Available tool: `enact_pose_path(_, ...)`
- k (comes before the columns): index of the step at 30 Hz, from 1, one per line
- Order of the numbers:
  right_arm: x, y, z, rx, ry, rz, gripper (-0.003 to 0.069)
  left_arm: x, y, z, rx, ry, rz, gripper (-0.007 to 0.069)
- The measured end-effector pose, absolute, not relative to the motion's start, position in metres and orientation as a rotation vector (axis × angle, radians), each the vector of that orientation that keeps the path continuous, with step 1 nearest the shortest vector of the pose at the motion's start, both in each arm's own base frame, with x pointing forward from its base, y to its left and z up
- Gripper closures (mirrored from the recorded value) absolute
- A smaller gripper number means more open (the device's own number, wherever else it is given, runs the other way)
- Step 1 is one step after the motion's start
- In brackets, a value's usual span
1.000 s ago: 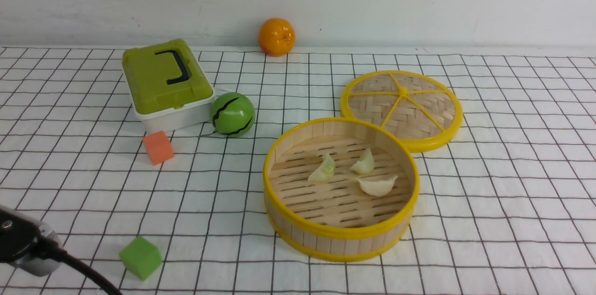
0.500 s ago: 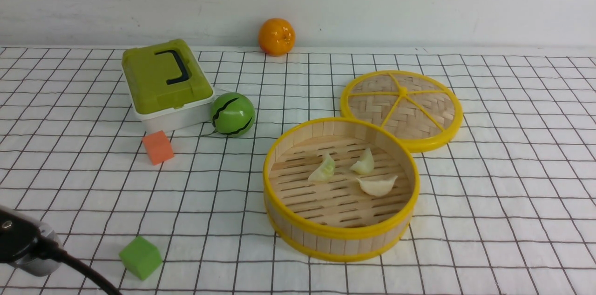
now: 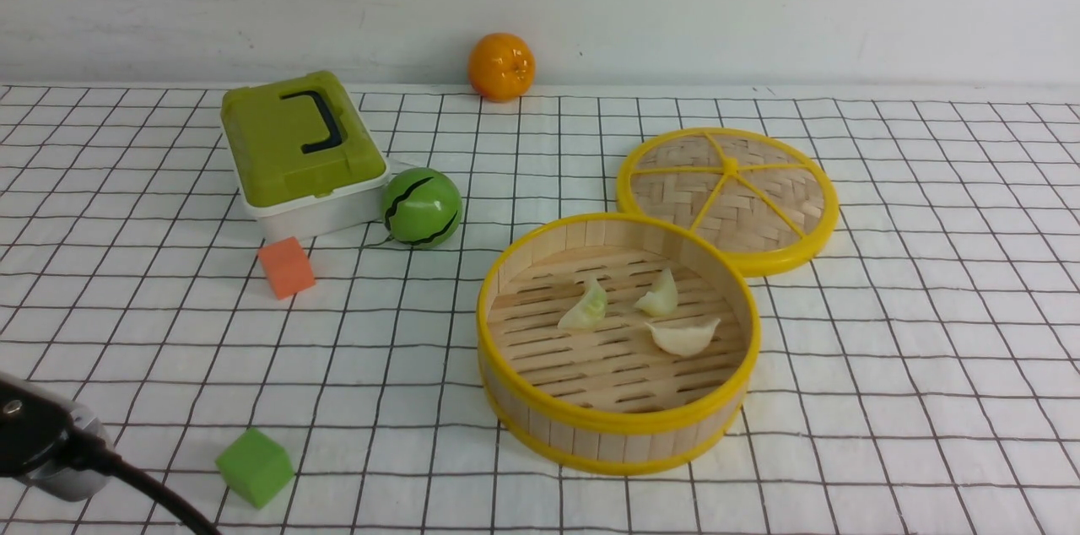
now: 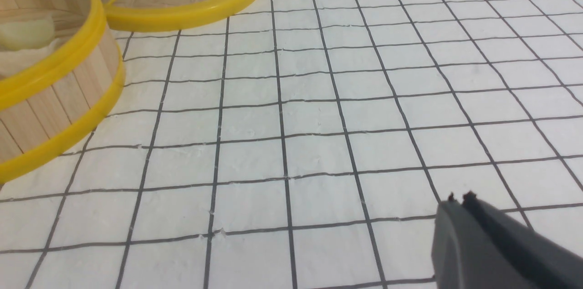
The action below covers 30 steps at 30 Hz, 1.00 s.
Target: Put the dumplings into the steamer on the table with the white tablecloth.
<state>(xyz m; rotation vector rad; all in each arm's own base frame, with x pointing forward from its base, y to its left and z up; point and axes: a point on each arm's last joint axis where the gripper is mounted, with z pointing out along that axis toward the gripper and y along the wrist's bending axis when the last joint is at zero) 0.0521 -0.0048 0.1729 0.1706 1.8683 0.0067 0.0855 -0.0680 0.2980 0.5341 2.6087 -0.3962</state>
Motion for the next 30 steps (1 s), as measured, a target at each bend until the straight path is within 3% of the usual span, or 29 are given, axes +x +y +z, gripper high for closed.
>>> enact_pose_path(15, 0.052, -0.005, 0.173, 0.171, 1.868, 0.007, 0.0652, 0.081, -0.063, 0.302, 0.53, 2.548, -0.387, 0.0388)
enact_pose_path(19, 0.052, -0.005, 0.173, 0.171, 1.868, 0.007, 0.0649, 0.079, -0.056, 0.314, 0.5, 2.375, -0.388, 0.0419)
enact_pose_path(22, 0.052, -0.005, 0.173, 0.171, 1.868, 0.007, 0.0645, 0.077, -0.044, 0.326, 0.429, 2.046, -0.381, 0.0519)
enact_pose_path(23, 0.052, -0.005, 0.173, 0.171, 1.868, 0.007, 0.0645, 0.076, -0.043, 0.327, 0.428, 2.039, -0.377, 0.0526)
enact_pose_path(25, 0.052, -0.005, 0.173, 0.171, 1.869, 0.007, 0.0641, 0.074, -0.035, 0.323, 0.332, 1.815, -0.371, 0.0624)
enact_pose_path(30, 0.052, -0.005, 0.173, 0.171, 1.869, 0.007, 0.0638, 0.068, -0.022, 0.297, 0.093, 1.503, -0.404, 0.0638)
